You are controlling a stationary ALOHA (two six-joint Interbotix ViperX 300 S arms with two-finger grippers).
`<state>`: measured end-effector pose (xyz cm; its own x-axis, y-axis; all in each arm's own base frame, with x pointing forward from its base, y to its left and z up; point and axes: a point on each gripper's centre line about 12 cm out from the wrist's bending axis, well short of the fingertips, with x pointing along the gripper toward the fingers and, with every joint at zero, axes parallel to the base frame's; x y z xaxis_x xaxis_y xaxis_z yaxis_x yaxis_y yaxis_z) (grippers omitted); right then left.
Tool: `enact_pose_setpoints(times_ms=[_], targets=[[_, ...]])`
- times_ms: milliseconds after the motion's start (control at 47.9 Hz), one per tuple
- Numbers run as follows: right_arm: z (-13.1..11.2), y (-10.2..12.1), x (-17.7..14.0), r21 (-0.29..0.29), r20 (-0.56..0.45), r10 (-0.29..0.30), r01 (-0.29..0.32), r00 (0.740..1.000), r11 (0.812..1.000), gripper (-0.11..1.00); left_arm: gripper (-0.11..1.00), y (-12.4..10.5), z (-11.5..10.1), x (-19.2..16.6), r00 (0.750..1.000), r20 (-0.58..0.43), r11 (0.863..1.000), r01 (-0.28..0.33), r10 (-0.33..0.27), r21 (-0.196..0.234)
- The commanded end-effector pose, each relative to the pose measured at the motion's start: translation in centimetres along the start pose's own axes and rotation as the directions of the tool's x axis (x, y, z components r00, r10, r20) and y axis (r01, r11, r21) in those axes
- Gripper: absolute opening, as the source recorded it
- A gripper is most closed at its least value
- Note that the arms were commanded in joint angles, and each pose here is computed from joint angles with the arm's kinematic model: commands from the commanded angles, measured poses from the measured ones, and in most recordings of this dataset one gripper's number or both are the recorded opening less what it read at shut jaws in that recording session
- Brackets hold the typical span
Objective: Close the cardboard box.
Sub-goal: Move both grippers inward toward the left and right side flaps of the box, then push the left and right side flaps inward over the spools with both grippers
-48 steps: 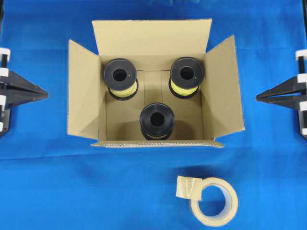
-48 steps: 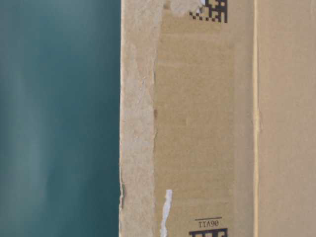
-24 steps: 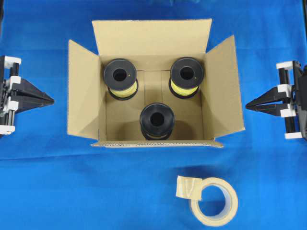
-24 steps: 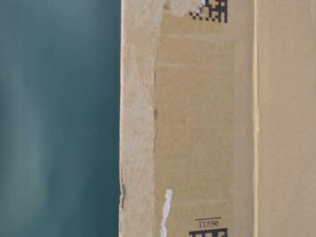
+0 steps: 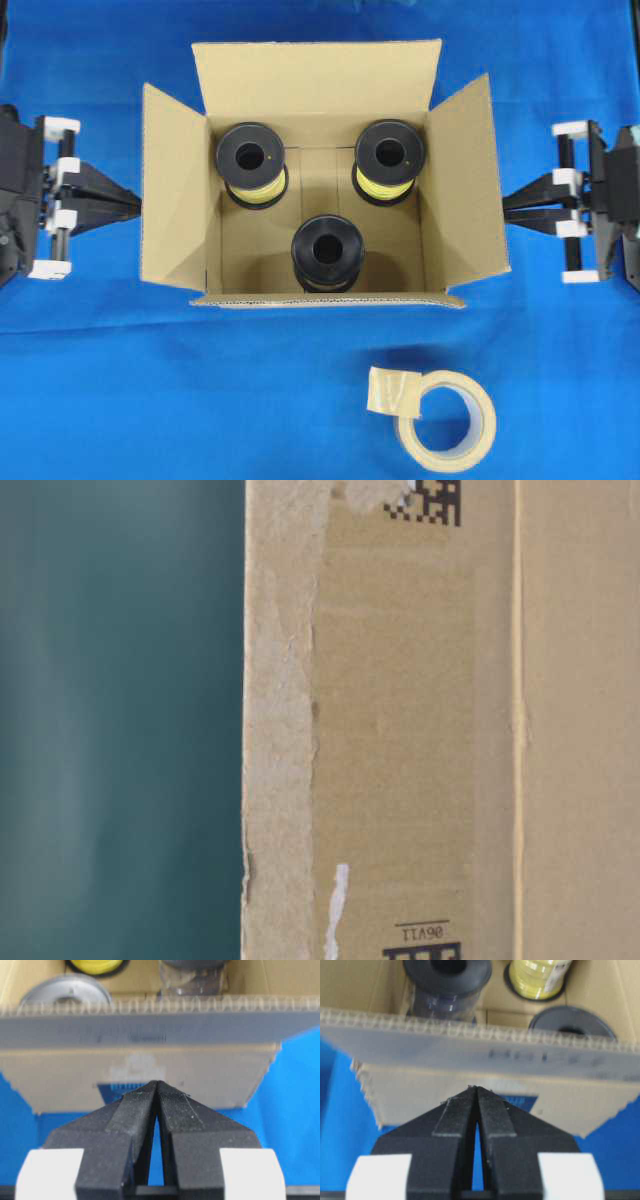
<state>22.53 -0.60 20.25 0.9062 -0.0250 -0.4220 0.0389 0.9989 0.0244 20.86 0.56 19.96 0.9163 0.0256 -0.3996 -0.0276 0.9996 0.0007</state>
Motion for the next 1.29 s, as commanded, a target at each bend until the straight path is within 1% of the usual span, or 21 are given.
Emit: enact_pose_setpoints(times_ms=[0, 83, 292, 501, 668, 876, 1085, 1273], targets=[[2.0, 0.0, 0.6, -0.003, 0.058, -0.002, 0.002, 0.998, 1.000, 0.01, 0.00, 0.0, 1.8, 0.6, 0.999, 0.052, 1.000, 0.000, 0.000, 0.002], [2.7, 0.0, 1.2, -0.005, 0.075, -0.002, 0.002, 0.997, 1.000, 0.01, 0.00, 0.0, 2.5, 1.1, 0.997, 0.080, 1.000, -0.001, 0.001, 0.005], [3.4, -0.1, 2.9, -0.008, 0.118, -0.007, 0.008, 0.993, 1.000, 0.01, 0.00, 0.0, 2.8, 2.2, 0.995, 0.098, 1.000, -0.004, 0.003, 0.007], [3.8, -0.6, 5.2, 0.001, 0.111, -0.025, 0.025, 0.994, 1.000, 0.01, 0.00, 0.0, 3.2, 3.7, 0.994, 0.109, 1.000, -0.005, 0.005, 0.007], [3.9, -0.9, 7.3, 0.002, 0.080, -0.032, 0.032, 0.996, 0.999, 0.01, 0.00, 0.0, 2.8, 5.6, 0.998, 0.070, 1.000, -0.006, 0.005, 0.007], [2.7, -1.4, 9.1, 0.018, 0.024, -0.046, 0.045, 0.999, 0.999, 0.01, 0.00, 0.0, 1.6, 8.2, 1.000, 0.011, 1.000, -0.007, 0.007, 0.008], [2.0, -1.5, 9.7, 0.020, 0.005, -0.048, 0.048, 0.999, 0.999, 0.01, 0.00, 0.0, 0.9, 9.9, 1.000, -0.025, 1.000, -0.007, 0.007, 0.007], [1.8, -1.5, 9.8, 0.020, -0.001, -0.048, 0.048, 0.999, 0.999, 0.01, 0.00, 0.0, 0.9, 10.4, 0.999, -0.032, 1.000, -0.007, 0.007, 0.007]])
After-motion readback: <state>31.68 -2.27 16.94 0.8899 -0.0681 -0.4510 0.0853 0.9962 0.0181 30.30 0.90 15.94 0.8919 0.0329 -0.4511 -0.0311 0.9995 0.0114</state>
